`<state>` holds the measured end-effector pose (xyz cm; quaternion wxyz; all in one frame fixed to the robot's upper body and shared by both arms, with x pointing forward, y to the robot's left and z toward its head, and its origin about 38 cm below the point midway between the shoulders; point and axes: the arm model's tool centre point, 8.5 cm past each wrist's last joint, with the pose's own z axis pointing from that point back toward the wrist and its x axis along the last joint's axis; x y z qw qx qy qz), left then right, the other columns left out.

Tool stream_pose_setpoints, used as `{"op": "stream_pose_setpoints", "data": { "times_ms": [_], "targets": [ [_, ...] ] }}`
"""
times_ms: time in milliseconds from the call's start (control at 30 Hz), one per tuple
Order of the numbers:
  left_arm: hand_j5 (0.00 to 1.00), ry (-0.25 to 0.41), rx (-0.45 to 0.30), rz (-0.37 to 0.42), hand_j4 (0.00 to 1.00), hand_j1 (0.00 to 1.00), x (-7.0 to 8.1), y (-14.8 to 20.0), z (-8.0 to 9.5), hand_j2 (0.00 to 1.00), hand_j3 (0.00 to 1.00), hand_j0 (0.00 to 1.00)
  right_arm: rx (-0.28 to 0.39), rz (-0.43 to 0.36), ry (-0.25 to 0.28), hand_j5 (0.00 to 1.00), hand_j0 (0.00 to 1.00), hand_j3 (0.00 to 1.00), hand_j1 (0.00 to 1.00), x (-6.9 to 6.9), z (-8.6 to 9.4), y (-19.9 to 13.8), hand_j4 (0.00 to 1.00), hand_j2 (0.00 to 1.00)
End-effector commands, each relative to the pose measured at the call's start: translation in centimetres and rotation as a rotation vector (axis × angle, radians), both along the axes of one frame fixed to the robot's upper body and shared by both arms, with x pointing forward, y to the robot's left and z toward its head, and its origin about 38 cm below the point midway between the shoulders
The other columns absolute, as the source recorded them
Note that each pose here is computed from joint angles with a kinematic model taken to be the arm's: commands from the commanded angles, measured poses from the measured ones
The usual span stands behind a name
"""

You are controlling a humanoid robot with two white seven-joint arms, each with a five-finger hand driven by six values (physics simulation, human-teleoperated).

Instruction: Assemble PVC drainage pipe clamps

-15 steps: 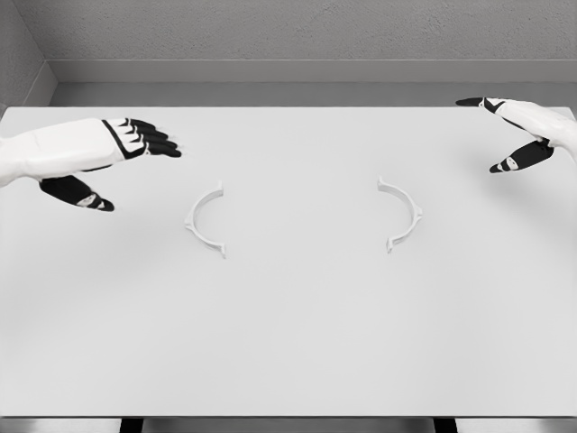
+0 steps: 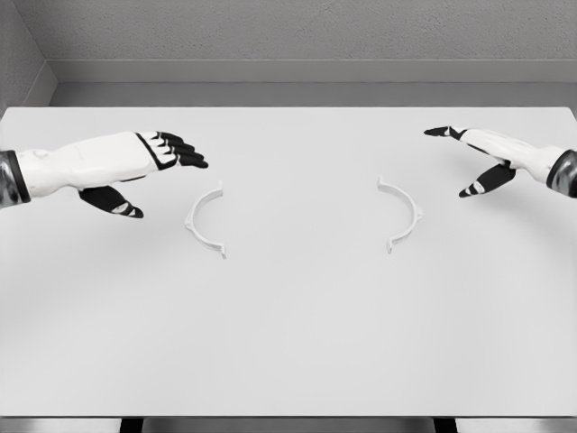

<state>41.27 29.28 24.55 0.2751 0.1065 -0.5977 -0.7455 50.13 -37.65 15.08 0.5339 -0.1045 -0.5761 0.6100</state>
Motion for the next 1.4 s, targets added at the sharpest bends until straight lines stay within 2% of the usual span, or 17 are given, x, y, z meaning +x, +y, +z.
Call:
{"op": "stream_pose_setpoints", "data": {
  "times_ms": [0,300,400,500,700,767,867,933,1200,1300,1367],
  "targets": [
    [1.00,-0.003,-0.007,-0.009,1.00,1.00,0.4,-1.4,-0.8,1.00,1.00,1.00,-0.004,0.047,0.025,1.00,1.00,1.00,1.00,0.3,-1.2,2.7,1.00,1.00],
    [1.00,0.006,0.004,-0.015,1.00,1.00,0.7,-3.2,-2.9,1.00,1.00,1.00,-0.015,0.061,0.030,1.00,1.00,1.00,1.00,0.3,-1.7,3.5,1.00,1.00],
    [1.00,0.043,0.000,0.011,1.00,1.00,1.1,-3.1,-4.6,1.00,1.00,1.00,-0.007,0.071,0.028,1.00,1.00,1.00,1.00,0.5,-1.8,4.2,1.00,1.00],
    [1.00,0.038,0.013,0.010,1.00,1.00,1.3,-3.9,-5.2,1.00,1.00,1.00,-0.012,0.096,0.030,1.00,1.00,1.00,1.00,0.8,-1.5,5.2,1.00,1.00],
    [1.00,0.023,0.031,0.053,1.00,1.00,2.0,-2.9,-5.2,1.00,1.00,1.00,0.013,0.141,0.047,1.00,1.00,1.00,1.00,0.9,-2.3,7.9,1.00,1.00],
    [1.00,0.035,0.037,0.080,1.00,1.00,2.5,-2.4,-5.8,1.00,1.00,1.00,0.000,0.149,0.047,1.00,1.00,1.00,1.00,0.9,-2.4,8.2,1.00,1.00],
    [1.00,0.030,0.050,0.077,1.00,1.00,2.6,-2.9,-6.2,1.00,1.00,1.00,0.012,0.171,0.048,1.00,1.00,1.00,1.00,1.0,-2.7,9.7,1.00,1.00],
    [1.00,0.052,0.051,0.095,1.00,1.00,2.9,-2.6,-7.0,1.00,1.00,1.00,0.013,0.173,0.047,1.00,1.00,1.00,1.00,1.0,-2.6,9.9,1.00,1.00],
    [1.00,0.045,0.053,0.091,1.00,1.00,3.0,-3.3,-7.1,1.00,1.00,1.00,0.016,0.170,0.029,1.00,1.00,1.00,1.00,1.3,-1.8,9.8,1.00,1.00],
    [1.00,0.073,0.055,0.105,1.00,1.00,3.3,-3.3,-8.3,1.00,1.00,1.00,0.013,0.169,0.027,1.00,1.00,1.00,1.00,1.4,-1.7,9.6,1.00,1.00],
    [1.00,0.071,0.055,0.108,1.00,1.00,3.4,-3.3,-8.2,1.00,1.00,1.00,0.014,0.167,0.026,1.00,1.00,1.00,1.00,1.4,-1.6,9.6,1.00,1.00]
  ]
}}
